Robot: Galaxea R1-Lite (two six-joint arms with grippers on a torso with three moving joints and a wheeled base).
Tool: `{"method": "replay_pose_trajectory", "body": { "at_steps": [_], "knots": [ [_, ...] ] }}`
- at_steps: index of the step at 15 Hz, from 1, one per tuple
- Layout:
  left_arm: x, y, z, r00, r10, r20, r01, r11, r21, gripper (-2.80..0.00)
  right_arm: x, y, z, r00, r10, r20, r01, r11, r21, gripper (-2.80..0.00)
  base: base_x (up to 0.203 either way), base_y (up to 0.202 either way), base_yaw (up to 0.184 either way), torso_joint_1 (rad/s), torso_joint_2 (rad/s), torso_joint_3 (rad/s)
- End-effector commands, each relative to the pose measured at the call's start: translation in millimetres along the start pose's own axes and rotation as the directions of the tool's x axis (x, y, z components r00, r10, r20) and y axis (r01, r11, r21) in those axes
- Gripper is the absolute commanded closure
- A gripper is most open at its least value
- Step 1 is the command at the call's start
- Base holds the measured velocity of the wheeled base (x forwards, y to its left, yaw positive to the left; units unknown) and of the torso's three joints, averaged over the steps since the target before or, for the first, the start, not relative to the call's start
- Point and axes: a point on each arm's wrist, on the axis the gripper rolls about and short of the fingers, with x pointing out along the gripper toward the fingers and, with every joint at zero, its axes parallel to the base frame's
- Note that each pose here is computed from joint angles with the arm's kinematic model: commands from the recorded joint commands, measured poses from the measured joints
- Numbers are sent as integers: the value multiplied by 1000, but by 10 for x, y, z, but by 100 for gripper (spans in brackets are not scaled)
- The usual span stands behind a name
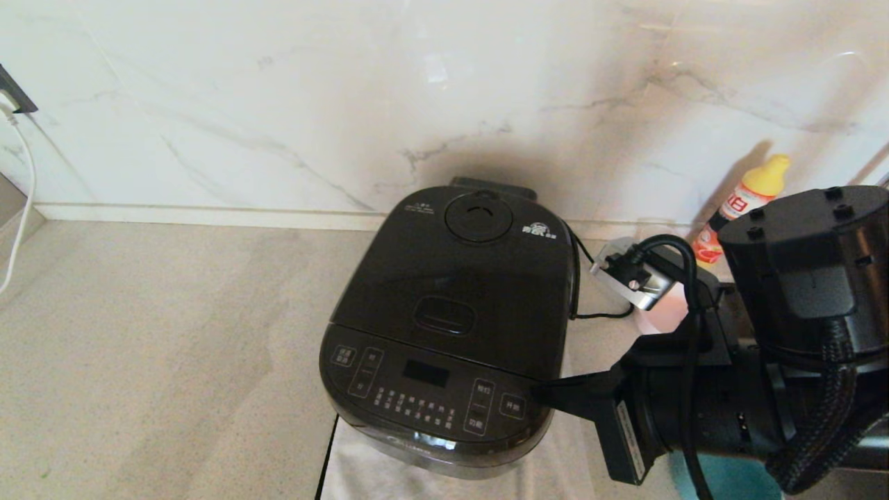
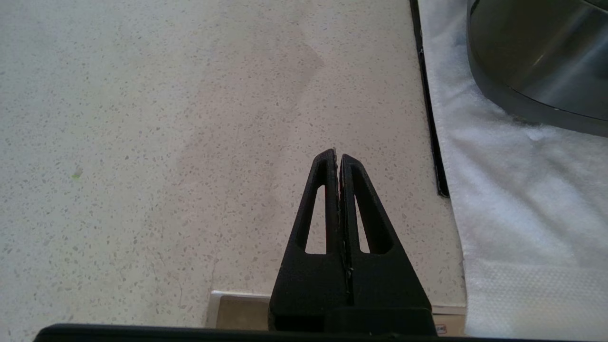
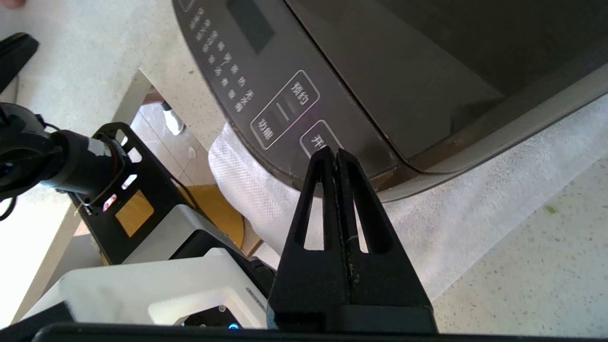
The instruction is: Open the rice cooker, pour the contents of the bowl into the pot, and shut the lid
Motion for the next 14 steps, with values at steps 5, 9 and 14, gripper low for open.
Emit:
{"method": "replay_pose_trajectory", "body": {
  "at_steps": [5,9,14],
  "knots": [
    [2,0,0,1000,0,-3,0,1000,0,0,112,-47,0,1000,-6,11,6,1000,9,0,0,0,0,0,0,0],
    [1,0,-1,1000,0,-2,0,1000,0,0,184,-45,9,1000,3,-3,-3,1000,10,0,0,0,0,0,0,0],
    [1,0,-1,1000,0,-1,0,1000,0,0,263,-38,-18,1000,10,-29,-10,1000,8,0,0,0,0,0,0,0]
  ]
}}
